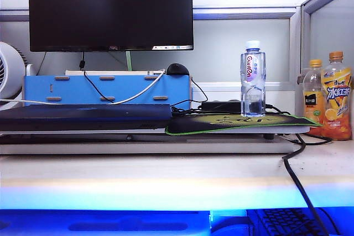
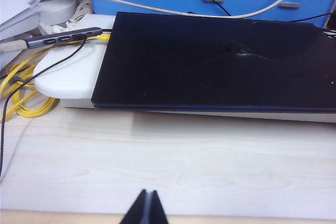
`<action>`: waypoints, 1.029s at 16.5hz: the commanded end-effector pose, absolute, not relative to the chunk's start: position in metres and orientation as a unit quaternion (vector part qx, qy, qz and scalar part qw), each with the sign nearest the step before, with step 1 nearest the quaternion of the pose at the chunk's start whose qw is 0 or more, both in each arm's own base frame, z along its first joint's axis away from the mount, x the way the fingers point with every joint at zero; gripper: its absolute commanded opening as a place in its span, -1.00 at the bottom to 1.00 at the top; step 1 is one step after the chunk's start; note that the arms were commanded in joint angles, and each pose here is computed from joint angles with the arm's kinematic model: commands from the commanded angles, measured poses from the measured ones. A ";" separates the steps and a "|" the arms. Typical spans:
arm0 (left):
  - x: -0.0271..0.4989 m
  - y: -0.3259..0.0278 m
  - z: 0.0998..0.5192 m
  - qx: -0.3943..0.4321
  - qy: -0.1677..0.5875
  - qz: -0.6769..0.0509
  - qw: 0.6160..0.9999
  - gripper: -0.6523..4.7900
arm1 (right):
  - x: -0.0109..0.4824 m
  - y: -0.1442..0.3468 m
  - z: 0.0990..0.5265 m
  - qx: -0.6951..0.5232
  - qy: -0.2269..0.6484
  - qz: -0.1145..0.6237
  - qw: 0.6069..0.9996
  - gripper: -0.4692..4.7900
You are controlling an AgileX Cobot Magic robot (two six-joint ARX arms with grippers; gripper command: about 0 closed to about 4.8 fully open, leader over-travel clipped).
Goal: Pick up the mineral water bottle and place it on the laptop.
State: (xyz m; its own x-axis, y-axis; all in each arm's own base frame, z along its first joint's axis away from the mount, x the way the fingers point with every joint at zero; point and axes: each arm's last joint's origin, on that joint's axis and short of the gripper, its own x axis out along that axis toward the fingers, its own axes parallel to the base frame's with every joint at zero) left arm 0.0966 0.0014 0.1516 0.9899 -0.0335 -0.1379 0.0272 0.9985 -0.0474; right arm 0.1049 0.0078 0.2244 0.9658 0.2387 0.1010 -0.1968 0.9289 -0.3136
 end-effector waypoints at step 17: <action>0.096 0.001 0.152 -0.022 0.068 -0.017 0.997 -0.77 | 0.234 0.001 0.299 -0.091 0.142 0.189 0.967 -0.82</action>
State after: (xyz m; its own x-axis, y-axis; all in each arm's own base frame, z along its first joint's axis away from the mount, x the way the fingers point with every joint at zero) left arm 0.0966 0.0014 0.1515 0.9898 -0.0335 -0.1387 0.0272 0.9985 -0.0474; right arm 0.2288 0.0005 0.2850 0.8917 0.3243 -0.3159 -0.3780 0.9173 -0.1255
